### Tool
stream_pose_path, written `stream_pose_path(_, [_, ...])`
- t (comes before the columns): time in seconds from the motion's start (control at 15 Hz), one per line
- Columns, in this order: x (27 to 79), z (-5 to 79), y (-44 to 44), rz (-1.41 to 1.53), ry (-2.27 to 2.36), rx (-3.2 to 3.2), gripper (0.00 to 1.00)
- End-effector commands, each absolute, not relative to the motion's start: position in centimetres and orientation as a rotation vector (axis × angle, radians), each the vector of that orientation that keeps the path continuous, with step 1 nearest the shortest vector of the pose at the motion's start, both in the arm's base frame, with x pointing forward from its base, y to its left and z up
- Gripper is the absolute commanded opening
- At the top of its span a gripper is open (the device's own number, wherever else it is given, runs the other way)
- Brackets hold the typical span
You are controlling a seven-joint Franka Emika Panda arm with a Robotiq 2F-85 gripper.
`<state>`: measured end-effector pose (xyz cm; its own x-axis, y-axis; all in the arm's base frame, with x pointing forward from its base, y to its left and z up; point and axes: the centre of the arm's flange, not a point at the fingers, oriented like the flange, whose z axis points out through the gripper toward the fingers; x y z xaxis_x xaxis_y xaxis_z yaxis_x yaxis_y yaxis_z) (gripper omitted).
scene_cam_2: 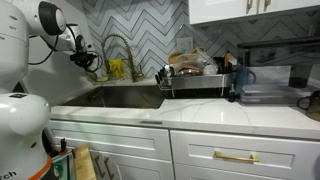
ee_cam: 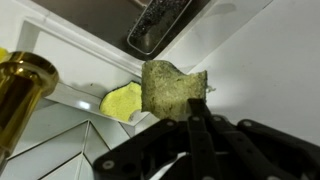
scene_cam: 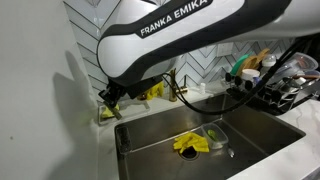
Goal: Pick up the dirty sponge on the top left side of the sink and then put it in the rack on the left side of the sink
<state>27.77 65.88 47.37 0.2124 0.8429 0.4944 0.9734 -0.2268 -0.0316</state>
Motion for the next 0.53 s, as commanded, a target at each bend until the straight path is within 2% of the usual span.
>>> stream_pose_path(0.0, [26.4,45.6,63.4,-0.409,-1.625,-2.176,0.0])
stream_pose_path(0.07, [27.4,46.6,65.5,-0.475,-1.655,-2.162,0.01])
stream_pose_path(0.47, [27.9,44.6,64.3,-0.423,-1.588,-2.167,0.0])
